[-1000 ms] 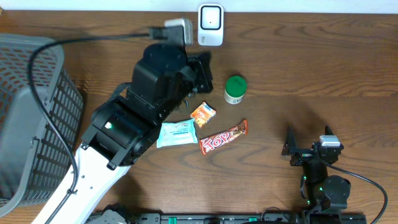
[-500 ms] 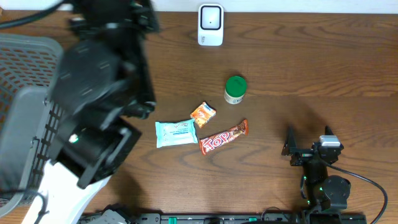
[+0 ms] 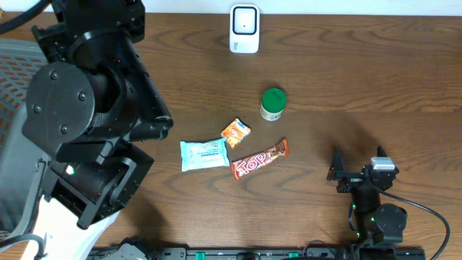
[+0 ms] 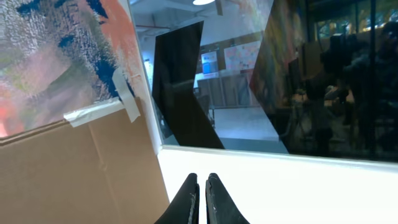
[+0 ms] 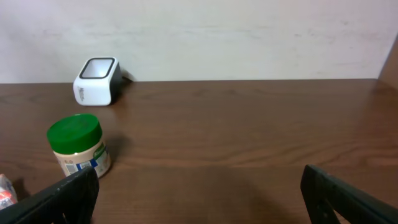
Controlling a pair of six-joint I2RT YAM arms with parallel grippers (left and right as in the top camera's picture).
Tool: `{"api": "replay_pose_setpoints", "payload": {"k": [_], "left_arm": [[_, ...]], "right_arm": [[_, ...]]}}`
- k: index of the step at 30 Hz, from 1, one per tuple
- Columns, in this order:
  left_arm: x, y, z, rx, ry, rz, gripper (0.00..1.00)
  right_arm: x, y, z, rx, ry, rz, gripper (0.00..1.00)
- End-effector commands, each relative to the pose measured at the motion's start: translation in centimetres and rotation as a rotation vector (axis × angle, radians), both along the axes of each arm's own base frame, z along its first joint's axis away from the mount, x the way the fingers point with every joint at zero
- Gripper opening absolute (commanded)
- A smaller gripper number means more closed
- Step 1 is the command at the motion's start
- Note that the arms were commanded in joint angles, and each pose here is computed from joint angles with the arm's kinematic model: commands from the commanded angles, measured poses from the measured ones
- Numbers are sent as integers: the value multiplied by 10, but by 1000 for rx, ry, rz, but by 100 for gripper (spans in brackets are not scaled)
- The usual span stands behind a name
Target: Scan the item barcode
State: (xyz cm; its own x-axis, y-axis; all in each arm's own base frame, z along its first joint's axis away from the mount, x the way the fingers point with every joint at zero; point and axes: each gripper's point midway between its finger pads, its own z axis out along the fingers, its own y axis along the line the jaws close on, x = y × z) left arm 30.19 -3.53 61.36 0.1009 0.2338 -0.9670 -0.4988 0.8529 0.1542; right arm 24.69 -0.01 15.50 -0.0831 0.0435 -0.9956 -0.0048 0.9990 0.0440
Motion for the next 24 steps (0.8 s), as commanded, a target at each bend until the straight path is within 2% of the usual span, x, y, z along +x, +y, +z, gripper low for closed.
{"api": "replay_pose_setpoints", "payload": {"k": [1,9,19,21,23,24], "left_arm": [[-10,12,0,5,13,40,7],[-33,49,-8,-37,-7,115,7],[-58,107,-53,-20,-5,239,7],[-68,117,-61,-34,-18,258,17],[-85,129,-69,-84,-62,282,45],[-95,135,-72,-104,-82,293,52]], "right_arm": [[0,0,-1,9,4,-2,99],[0,0,-1,10,4,-2,99],[0,0,-1,9,4,-2,99],[0,0,-1,10,4,-2,99],[0,0,-1,9,4,-2,99],[0,0,-1,10,5,-2,99]]}}
